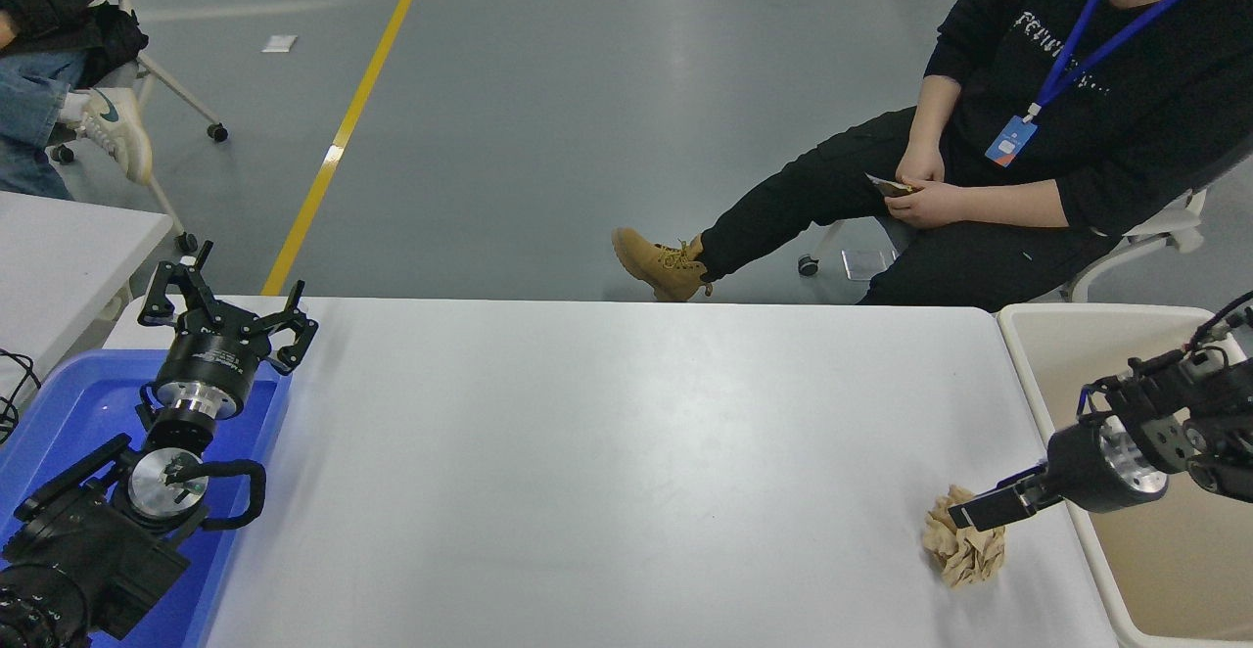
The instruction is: Clean the table surface
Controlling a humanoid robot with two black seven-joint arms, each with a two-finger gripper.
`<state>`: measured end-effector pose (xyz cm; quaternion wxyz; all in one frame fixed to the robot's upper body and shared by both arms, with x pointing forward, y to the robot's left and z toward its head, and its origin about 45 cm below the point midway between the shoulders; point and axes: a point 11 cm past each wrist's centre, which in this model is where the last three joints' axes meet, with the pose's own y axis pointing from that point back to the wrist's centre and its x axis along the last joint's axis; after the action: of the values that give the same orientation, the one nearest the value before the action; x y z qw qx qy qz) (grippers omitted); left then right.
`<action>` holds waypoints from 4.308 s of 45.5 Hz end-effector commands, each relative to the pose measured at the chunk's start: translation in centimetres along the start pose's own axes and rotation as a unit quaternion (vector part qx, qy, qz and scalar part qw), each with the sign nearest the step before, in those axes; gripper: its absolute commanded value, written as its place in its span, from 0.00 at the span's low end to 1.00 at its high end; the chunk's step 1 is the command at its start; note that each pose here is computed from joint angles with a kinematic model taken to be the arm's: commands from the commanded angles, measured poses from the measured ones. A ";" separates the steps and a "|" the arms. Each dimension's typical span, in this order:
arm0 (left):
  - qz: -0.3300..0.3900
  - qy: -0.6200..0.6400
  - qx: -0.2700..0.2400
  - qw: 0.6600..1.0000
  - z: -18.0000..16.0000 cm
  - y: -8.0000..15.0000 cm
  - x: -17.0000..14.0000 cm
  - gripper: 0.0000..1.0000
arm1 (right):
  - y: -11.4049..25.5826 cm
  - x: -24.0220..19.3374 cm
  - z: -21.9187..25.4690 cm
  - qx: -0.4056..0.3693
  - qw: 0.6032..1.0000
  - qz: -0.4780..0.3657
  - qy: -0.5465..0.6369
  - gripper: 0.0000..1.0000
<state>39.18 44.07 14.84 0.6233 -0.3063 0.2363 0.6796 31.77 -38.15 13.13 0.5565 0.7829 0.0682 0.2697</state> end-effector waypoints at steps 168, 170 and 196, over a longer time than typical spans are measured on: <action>0.000 0.000 0.000 1.000 0.0 0.0 0.0 1.00 | 10.0 13.0 11.5 0.130 0.480 0.616 -0.611 0.00; 0.000 0.000 0.000 1.000 0.0 0.0 0.0 1.00 | 10.0 12.4 11.9 0.133 0.458 0.615 -0.628 0.00; 0.000 0.000 0.000 1.000 0.0 0.0 0.0 1.00 | 8.2 9.4 12.5 0.206 0.294 0.616 -0.701 0.00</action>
<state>39.18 44.06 14.84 0.6233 -0.3062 0.2363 0.6796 45.08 -47.41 21.74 -0.0550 0.6029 -0.7893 -0.1022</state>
